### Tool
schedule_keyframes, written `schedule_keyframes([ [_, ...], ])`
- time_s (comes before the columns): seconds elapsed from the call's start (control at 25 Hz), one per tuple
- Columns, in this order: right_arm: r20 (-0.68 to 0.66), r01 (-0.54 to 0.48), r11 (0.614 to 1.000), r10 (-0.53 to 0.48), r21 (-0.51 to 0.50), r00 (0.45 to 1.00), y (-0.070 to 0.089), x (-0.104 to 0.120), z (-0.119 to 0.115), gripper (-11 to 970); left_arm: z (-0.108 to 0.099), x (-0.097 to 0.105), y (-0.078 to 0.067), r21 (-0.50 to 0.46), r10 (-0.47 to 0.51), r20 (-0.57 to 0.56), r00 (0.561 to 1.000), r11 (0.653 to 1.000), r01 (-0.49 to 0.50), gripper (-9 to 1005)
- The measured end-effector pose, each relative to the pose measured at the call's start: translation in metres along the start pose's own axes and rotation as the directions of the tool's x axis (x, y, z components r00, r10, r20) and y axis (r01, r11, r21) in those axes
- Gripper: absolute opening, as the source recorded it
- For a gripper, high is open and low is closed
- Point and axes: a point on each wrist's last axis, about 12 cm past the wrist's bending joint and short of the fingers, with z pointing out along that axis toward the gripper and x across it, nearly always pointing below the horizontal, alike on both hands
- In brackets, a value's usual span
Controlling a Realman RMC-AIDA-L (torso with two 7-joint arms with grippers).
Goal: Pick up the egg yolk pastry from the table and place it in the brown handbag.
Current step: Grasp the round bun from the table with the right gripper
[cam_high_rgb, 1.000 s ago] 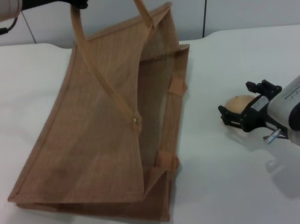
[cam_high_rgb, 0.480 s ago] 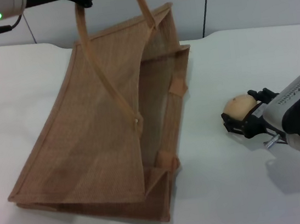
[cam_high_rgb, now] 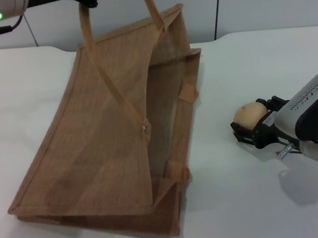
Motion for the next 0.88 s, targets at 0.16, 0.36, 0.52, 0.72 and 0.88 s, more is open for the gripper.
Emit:
schedule_keyframes([
  [0.16,0.003,-0.013,1.000,0.013,0.008,1.000,-0.003,-0.001,0.000,798,0.001,-0.003,0.000,-0.001,0.004,0.000,1.000,1.000,-0.004,128],
  [0.36,0.051,-0.015,1.000,0.015,-0.001,0.999,-0.002,-0.018,-0.001,769,0.003,-0.009,-0.001,0.007,0.017,0.007,1.000,1.000,-0.017,128],
  [0.52,0.063,-0.016,1.000,0.017,-0.022,0.998,-0.005,-0.028,-0.003,744,0.004,-0.012,-0.001,0.011,0.023,0.012,1.000,1.000,-0.023,128],
  [0.72,0.056,-0.016,1.000,0.018,-0.022,0.998,-0.009,-0.027,-0.004,706,0.005,-0.011,-0.001,0.013,0.021,0.009,1.000,1.000,-0.021,128],
  [0.88,0.089,0.032,0.998,-0.028,-0.048,0.996,-0.005,-0.042,-0.006,675,0.008,-0.017,-0.002,0.019,0.039,0.021,0.999,0.999,-0.039,128],
])
